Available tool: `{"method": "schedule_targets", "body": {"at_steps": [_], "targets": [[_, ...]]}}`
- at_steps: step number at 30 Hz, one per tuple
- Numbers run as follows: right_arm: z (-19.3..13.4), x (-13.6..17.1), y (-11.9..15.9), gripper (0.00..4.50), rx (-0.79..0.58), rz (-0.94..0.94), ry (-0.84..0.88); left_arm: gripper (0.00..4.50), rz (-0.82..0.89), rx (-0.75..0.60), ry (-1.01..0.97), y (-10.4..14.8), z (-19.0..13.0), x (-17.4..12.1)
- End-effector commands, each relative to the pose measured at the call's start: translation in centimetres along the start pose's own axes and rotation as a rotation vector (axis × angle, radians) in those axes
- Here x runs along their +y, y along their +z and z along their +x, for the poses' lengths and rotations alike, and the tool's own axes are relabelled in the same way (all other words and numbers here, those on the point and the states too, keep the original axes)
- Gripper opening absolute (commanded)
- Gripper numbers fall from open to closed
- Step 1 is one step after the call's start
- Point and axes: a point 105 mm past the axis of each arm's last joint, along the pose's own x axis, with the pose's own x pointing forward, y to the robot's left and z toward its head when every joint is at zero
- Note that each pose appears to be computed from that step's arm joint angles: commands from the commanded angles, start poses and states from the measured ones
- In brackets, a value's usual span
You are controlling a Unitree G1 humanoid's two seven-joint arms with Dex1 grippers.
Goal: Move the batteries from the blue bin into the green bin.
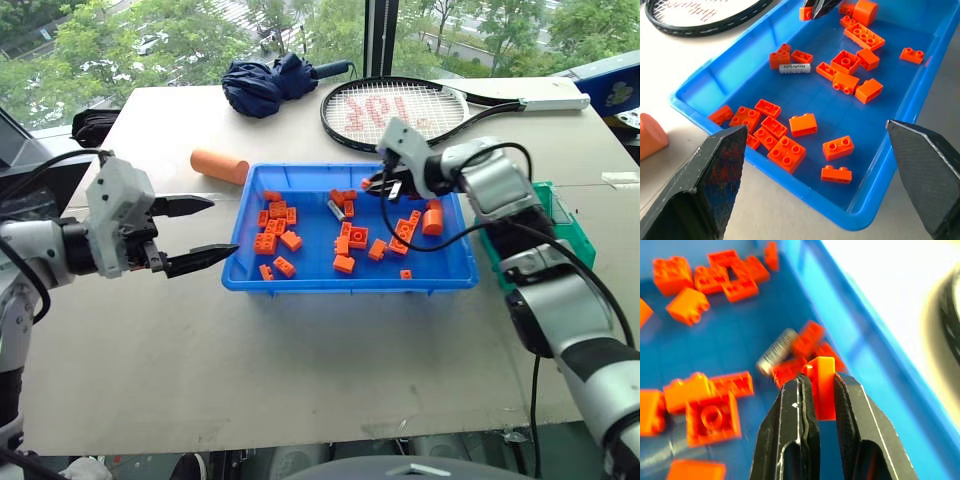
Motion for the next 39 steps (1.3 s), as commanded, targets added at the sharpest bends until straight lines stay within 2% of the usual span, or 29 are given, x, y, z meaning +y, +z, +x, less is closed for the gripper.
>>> {"method": "schedule_targets", "body": {"at_steps": [1,3,5,6,8,10,17,19,24,29,39], "targets": [[-1.9,-0.4,-0.4,0.02,0.007,-0.011,-0.024,4.5,0.041,-0.073,-0.035,2.1,0.6,-0.6],[-2.3,-0.9,-1.0,0.97,0.024,-0.01,-0.055,4.5,0.041,-0.082,-0.047,2.4,0.9,-0.6],[-2.3,-1.5,-1.2,1.53,0.032,-0.018,-0.095,4.5,0.039,-0.069,-0.048,2.1,0.9,-0.4],[-2.2,-1.6,-1.0,2.08,0.025,-0.014,-0.108,4.5,0.038,-0.058,-0.046,1.8,0.8,-0.3],[-1.7,-1.6,-0.2,2.88,-0.001,0.003,-0.13,4.5,0.037,-0.041,-0.042,1.5,0.7,-0.1],[-0.8,-0.6,1.0,3.89,-0.037,0.007,-0.086,4.5,0.036,-0.032,-0.033,1.3,0.4,0.1],[5.1,5.3,5.5,3.89,-0.161,0.043,0.097,4.5,0.033,0.015,0.034,0.7,-1.2,1.2],[6.5,7.0,5.4,3.89,-0.163,0.094,0.164,4.5,0.03,0.022,0.053,0.6,-1.6,1.4],[8.6,8.9,4.3,3.89,-0.12,0.107,0.192,4.5,0.014,0.049,0.071,0.0,-2.4,1.1],[9.5,8.2,3.8,3.89,-0.084,0.112,0.13,4.5,0.013,0.052,0.087,0.0,-2.7,0.9],[8.9,6.4,4.0,3.89,-0.093,0.107,0.076,4.5,0.008,0.033,0.099,-0.1,-2.9,0.8]]}}
